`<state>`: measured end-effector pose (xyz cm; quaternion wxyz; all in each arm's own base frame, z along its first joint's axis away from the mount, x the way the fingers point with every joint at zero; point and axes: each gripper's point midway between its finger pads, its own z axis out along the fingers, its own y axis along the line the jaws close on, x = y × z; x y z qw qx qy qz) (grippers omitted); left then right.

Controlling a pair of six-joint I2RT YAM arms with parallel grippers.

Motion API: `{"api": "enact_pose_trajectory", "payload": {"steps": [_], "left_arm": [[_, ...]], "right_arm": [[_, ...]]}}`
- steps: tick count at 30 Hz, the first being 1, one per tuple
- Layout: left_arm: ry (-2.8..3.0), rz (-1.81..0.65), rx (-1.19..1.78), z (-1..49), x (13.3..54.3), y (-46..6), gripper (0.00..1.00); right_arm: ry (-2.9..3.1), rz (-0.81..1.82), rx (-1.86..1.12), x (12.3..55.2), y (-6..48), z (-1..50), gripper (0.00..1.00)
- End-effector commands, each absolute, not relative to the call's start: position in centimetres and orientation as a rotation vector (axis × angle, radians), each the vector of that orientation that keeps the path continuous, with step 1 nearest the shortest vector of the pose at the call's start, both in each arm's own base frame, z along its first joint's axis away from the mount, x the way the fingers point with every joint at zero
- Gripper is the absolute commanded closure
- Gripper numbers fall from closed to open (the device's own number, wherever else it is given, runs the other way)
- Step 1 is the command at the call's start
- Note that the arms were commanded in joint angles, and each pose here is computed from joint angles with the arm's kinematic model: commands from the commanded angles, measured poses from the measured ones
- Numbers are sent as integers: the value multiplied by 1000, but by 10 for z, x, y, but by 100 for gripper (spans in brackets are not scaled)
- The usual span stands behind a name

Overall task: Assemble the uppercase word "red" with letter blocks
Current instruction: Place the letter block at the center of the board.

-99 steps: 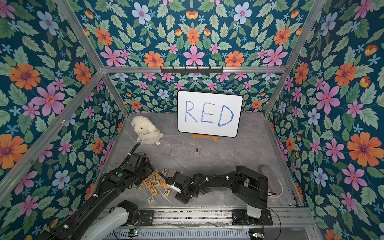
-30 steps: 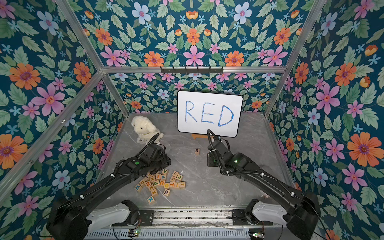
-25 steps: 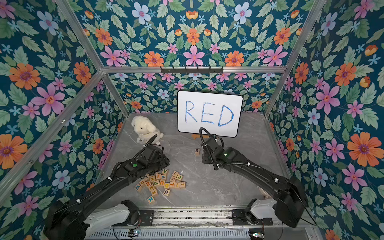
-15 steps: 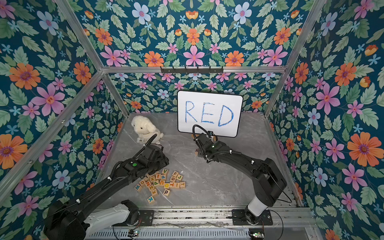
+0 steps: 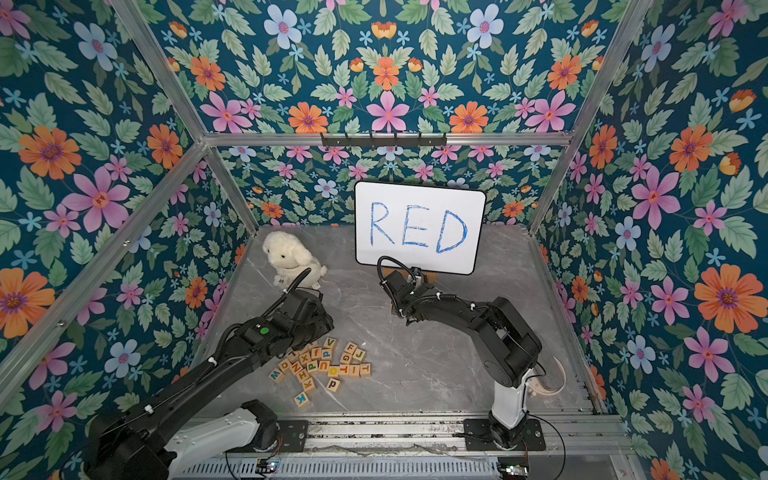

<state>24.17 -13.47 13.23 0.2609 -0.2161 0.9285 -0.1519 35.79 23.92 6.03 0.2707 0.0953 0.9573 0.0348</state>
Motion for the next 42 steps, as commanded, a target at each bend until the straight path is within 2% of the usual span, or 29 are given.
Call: {"api": "enact_pose_trajectory", "payload": {"steps": [1, 18, 32, 37, 42], "left_arm": [[2499, -368, -621, 132, 240, -126, 26], [2513, -336, -642, 125, 238, -123, 25], [2516, -295, -660, 123, 237, -117, 25], [2514, -308, -651, 124, 238, -119, 26], [2509, -314, -640, 128, 239, -120, 25]], "right_arm": [[2564, 91, 270, 365, 239, 58, 75], [2604, 49, 214, 370, 244, 33, 72], [2615, -4, 190, 371, 240, 25, 64], [2626, -17, 169, 370, 240, 27, 56], [2619, -5, 170, 369, 239, 36, 54]]}}
